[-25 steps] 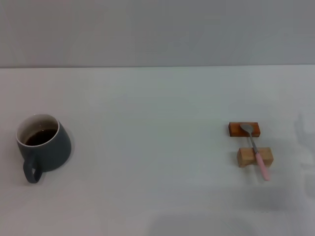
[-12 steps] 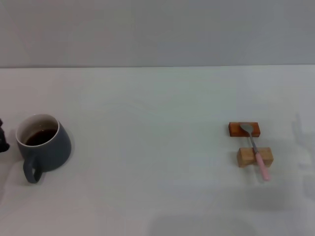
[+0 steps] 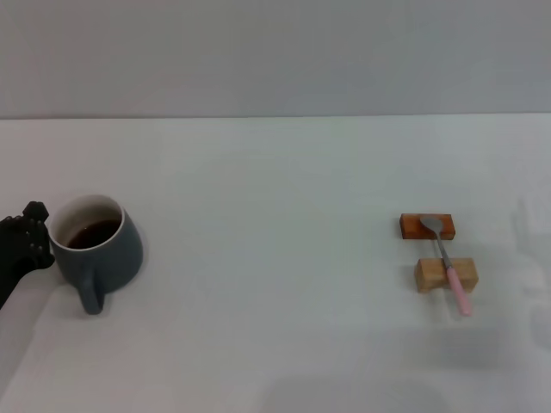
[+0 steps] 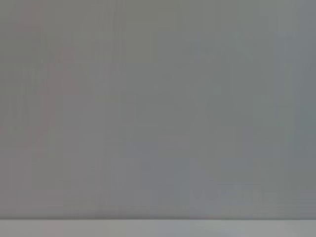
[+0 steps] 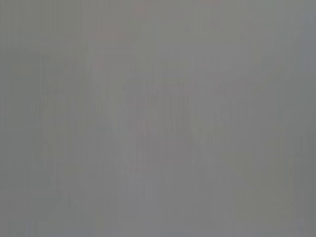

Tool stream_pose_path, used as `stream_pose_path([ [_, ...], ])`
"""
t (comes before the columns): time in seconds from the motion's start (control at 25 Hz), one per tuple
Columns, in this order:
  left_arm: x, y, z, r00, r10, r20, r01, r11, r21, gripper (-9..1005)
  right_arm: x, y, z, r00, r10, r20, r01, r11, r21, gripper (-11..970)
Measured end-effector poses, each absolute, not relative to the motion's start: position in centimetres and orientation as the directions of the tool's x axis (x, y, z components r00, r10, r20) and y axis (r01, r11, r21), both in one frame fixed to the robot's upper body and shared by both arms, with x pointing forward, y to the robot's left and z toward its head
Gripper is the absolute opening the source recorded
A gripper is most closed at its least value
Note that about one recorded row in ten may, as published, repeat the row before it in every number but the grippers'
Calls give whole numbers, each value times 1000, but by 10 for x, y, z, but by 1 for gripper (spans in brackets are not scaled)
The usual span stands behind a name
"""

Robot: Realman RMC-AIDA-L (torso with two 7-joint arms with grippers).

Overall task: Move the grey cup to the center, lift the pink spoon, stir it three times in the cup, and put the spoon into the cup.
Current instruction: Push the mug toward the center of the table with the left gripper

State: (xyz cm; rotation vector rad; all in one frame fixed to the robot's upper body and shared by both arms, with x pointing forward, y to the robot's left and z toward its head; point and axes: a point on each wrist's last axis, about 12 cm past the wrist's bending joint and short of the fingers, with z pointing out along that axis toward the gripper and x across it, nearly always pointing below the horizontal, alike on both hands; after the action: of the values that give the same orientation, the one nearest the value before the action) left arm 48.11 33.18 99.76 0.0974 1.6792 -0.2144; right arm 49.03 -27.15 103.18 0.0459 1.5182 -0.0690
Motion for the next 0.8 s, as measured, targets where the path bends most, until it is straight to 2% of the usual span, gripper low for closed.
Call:
stream_pose_path([
  [0.52,480,317,999,-121,-45,-992,316,945,-81,32,491,-268,1033,57,-11,-998,63,998,-7,632],
  [0.8,475,303,1000,-127,-95,-987,395,908,-138,19,490,-268,1033,56,-10,-998,61,998,-6,632],
])
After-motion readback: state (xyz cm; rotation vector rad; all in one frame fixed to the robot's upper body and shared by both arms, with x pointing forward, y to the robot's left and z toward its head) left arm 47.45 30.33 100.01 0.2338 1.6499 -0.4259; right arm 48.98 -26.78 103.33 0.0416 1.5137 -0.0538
